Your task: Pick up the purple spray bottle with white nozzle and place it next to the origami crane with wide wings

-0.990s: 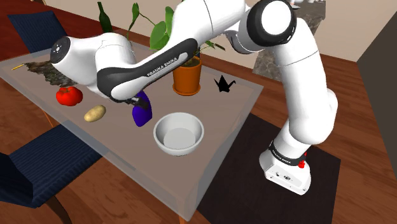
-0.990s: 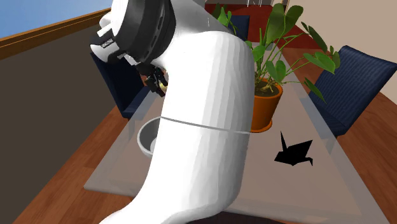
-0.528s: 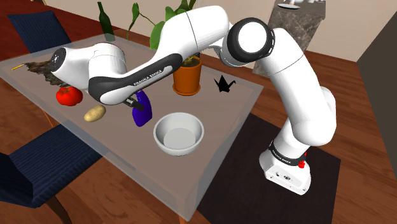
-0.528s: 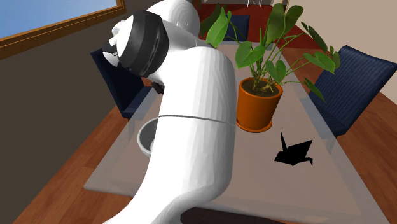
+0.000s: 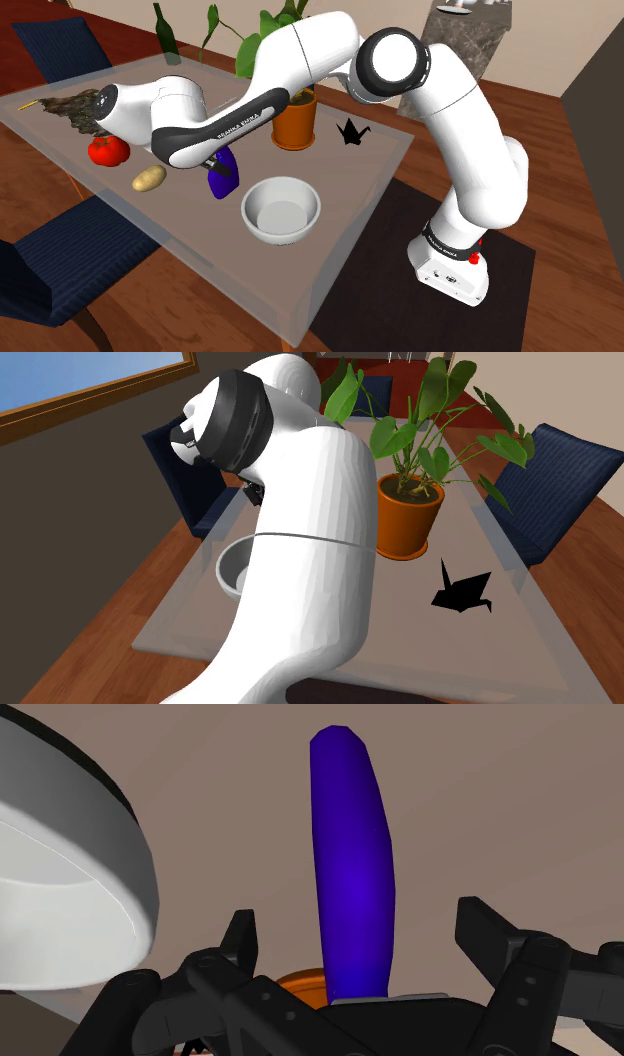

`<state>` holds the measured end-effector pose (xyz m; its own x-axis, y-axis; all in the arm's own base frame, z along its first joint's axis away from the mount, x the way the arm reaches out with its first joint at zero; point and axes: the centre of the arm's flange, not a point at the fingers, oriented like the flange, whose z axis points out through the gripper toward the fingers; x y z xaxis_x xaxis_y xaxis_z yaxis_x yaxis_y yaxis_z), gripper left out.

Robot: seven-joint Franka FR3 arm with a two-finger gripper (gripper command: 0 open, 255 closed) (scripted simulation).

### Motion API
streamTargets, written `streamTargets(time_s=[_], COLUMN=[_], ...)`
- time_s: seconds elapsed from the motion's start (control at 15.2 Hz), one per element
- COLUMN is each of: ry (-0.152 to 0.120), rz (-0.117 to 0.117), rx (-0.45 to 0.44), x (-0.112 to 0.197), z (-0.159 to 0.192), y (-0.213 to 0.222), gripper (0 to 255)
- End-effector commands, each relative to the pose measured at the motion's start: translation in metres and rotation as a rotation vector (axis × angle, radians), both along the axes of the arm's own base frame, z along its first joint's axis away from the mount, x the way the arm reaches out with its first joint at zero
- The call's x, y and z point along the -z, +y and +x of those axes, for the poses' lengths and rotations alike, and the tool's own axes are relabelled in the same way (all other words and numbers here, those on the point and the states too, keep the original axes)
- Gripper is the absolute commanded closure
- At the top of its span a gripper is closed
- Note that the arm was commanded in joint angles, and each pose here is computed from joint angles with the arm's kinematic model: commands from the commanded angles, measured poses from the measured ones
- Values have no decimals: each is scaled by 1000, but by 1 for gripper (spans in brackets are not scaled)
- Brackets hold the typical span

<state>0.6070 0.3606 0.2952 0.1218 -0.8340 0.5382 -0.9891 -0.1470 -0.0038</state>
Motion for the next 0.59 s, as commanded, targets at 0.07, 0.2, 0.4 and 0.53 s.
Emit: streamTargets(time_s=[0.07, 0.2, 0.4, 0.53], ry=[0, 0, 0, 0], rz=[0, 0, 0, 0], rx=[0, 0, 0, 0], x=[0, 0, 0, 0], z=[0, 0, 0, 0], y=[0, 0, 0, 0], gripper=[0, 255, 255, 255])
